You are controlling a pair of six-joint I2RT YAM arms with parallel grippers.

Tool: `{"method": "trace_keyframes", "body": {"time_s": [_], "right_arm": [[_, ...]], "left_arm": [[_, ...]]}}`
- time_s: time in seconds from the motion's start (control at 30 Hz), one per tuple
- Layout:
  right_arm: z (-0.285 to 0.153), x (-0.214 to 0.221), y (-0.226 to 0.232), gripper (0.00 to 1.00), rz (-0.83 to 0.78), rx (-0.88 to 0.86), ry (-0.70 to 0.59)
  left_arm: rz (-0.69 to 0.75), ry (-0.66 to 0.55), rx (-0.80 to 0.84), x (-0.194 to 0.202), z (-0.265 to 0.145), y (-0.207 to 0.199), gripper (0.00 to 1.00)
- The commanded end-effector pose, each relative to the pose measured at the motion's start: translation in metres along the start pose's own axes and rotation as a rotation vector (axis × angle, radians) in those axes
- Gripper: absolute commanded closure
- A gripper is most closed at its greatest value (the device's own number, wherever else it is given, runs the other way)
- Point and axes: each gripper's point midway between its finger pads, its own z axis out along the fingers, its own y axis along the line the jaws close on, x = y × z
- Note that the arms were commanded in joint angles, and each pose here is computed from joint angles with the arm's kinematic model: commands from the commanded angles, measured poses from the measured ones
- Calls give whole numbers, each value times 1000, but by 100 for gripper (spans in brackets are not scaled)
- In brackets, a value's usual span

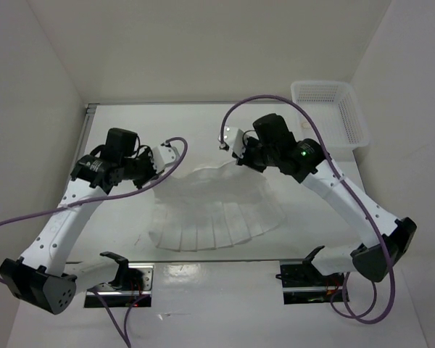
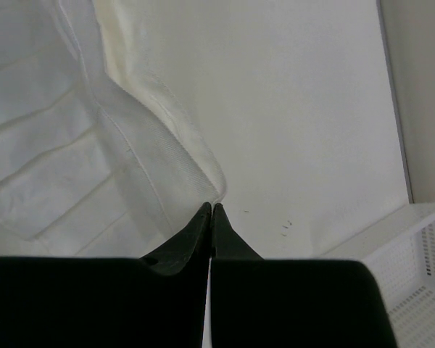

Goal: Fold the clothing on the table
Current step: Fold the skirt

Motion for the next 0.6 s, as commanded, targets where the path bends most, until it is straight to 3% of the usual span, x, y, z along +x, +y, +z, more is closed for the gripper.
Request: {"method": "trace_keyframes", "body": {"time_s": [0.0, 0.1, 0.17, 0.2, 0.3, 0.37, 0.43, 0.57], "right_arm": [[-21, 9, 40, 100, -81, -170, 22], [-20, 33, 74, 100, -133, -293, 103], [-13, 47, 98, 69, -157, -371, 143], [-10, 51, 101, 60, -165, -371, 155], [-2, 66, 112, 58, -171, -408, 205], [0, 69, 115, 47, -168, -422, 224], [3, 74, 118, 41, -166, -435, 240], [13, 68, 105, 26, -172, -359, 221]], "left_arm": [[59, 37, 137, 14, -6, -36, 100], [41, 135, 211, 40, -1, -56, 96], [40, 203, 287, 57, 2, -72, 82], [20, 263, 349, 72, 9, -84, 77], [-39, 387, 465, 96, 22, -99, 75], [-89, 461, 508, 107, 28, -104, 75], [-88, 445, 506, 101, 29, -101, 73], [-43, 302, 372, 66, 24, -76, 71]]}}
